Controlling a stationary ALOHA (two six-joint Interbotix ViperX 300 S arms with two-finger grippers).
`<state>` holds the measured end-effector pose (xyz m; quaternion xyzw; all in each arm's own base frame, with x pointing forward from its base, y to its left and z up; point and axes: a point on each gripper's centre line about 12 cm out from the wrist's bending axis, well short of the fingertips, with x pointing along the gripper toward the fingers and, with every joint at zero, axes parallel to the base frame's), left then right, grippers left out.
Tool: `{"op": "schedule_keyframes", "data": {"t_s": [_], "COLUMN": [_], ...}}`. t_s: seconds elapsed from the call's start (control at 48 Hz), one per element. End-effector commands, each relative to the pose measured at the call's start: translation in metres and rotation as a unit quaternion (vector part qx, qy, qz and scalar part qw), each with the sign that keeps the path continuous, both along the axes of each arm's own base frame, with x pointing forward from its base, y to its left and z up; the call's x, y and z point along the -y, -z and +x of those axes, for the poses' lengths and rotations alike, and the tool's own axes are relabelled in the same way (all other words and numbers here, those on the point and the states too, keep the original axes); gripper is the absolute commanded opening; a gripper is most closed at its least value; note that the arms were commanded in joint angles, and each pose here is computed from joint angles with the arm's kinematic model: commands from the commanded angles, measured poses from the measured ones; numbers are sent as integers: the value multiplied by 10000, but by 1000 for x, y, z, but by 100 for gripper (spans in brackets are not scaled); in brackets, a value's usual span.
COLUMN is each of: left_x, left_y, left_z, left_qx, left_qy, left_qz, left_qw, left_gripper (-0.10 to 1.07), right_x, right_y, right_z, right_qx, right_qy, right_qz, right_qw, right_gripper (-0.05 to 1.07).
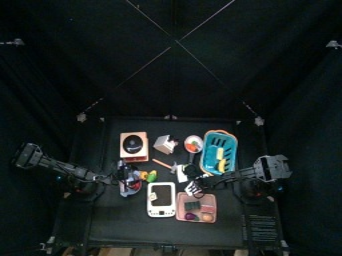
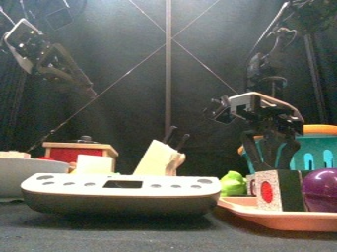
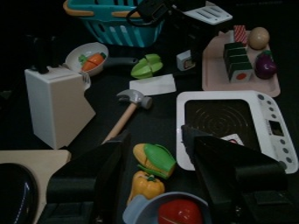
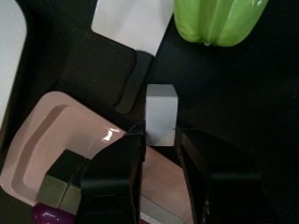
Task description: Grab white sushi piece from above plate
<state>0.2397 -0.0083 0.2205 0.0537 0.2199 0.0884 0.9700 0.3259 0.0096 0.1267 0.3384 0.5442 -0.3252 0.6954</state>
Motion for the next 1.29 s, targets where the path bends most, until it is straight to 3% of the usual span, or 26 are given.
{"op": "schedule_keyframes", "data": {"t_s": [0.0,1.271], "left_x": [0,-1], "left_y": [-5,-4], "left_z": [3,2], "left_qx": [64,57], "left_qy": [-29,-51], "left_qz": [-7,-19], "left_qw": [10000,10000], "left_gripper": [87,87], "right_x": [-1,-2], "right_y": [-24,-26], "right_z": [6,6], "right_qx": [269,193], "right_qy": [-5,-50], "right_qz": [2,-22], "right_qw": [9996,9998], "right_gripper": [61,61]}}
